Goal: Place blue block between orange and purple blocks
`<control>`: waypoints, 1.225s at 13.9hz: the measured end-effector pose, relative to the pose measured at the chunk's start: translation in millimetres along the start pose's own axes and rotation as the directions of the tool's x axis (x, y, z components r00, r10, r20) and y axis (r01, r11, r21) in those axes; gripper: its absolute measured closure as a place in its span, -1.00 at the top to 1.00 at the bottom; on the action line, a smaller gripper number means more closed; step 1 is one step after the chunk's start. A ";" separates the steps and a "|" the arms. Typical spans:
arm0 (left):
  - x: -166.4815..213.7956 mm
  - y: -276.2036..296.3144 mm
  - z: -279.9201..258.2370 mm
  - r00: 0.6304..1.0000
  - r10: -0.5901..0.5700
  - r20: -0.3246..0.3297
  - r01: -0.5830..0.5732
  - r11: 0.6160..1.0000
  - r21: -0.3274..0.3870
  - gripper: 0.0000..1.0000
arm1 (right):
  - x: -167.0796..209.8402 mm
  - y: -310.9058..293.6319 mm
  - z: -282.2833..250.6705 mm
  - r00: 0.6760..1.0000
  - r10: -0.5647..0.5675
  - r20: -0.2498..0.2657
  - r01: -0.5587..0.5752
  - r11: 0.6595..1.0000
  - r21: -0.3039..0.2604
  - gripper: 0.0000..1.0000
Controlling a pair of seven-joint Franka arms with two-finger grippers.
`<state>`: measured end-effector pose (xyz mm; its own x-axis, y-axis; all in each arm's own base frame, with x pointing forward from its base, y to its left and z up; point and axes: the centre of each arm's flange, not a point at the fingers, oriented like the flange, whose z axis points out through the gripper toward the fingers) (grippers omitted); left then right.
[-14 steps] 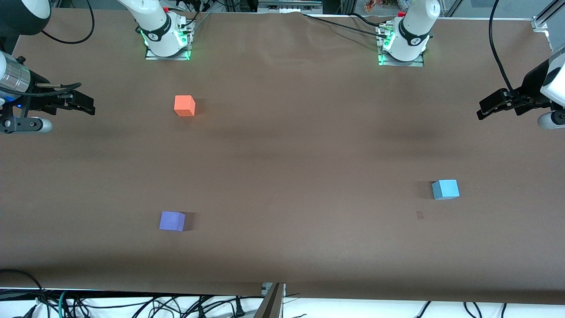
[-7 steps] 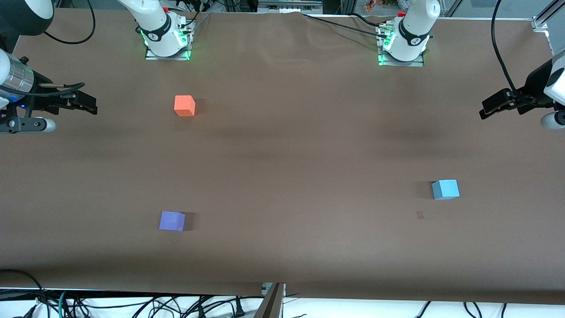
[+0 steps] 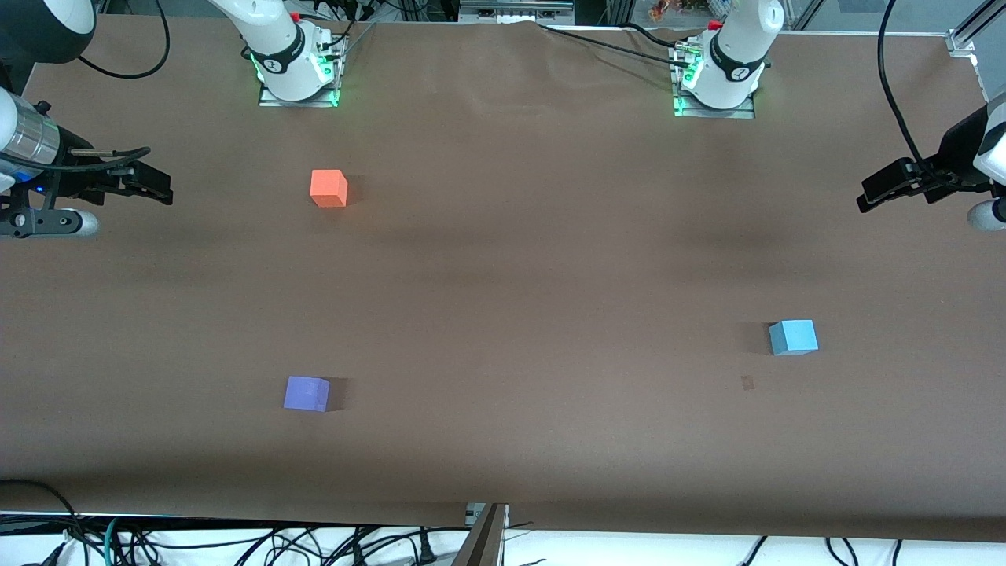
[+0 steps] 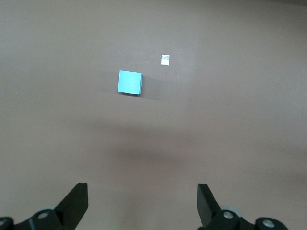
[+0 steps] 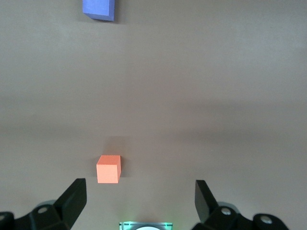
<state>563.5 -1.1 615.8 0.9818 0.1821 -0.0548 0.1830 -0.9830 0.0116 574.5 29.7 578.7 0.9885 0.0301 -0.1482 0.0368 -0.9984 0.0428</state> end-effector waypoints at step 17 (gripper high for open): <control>2.7 -1.6 4.3 1.000 -0.003 0.008 0.003 1.000 0.001 1.00 | 0.8 0.0 -0.8 1.000 0.000 -0.008 0.000 1.000 0.000 1.00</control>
<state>565.6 0.9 611.4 0.9807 0.1852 -0.0626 0.1863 -0.9824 0.0107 575.4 29.7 579.3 0.9896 0.0305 -0.1406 0.0368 -0.9984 0.0426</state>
